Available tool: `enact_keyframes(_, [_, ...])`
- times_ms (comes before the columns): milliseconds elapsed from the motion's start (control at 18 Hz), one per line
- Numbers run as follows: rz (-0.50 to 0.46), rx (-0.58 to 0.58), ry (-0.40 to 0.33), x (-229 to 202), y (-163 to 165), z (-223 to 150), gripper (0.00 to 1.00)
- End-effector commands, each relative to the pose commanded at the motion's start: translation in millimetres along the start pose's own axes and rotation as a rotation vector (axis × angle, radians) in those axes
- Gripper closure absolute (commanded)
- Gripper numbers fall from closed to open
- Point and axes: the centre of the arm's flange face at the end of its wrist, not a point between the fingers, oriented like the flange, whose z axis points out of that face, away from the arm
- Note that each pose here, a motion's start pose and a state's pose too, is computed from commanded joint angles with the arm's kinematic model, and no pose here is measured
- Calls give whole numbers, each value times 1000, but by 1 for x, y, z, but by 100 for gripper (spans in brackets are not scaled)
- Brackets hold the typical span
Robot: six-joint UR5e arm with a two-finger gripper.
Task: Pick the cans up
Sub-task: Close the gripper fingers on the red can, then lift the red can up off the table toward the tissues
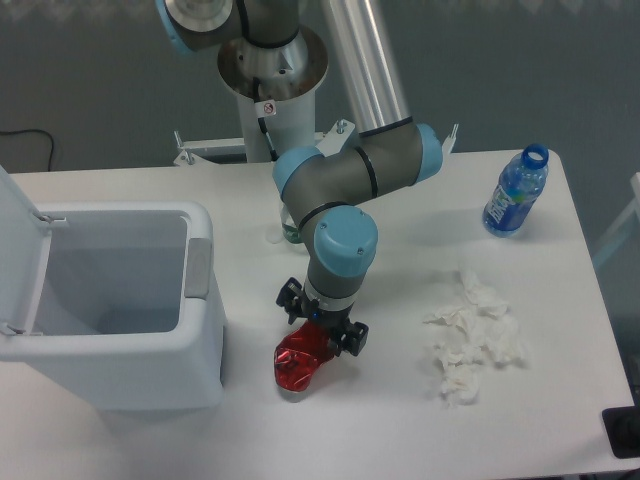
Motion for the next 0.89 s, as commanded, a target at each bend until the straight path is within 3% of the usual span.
enact_keyframes(111, [-2, -2, 0, 0, 0, 1, 29])
enact_keyframes(722, [12, 3, -11, -4, -2, -6, 34])
enact_keyframes(889, [62, 47, -86, -24, -10, -47, 33])
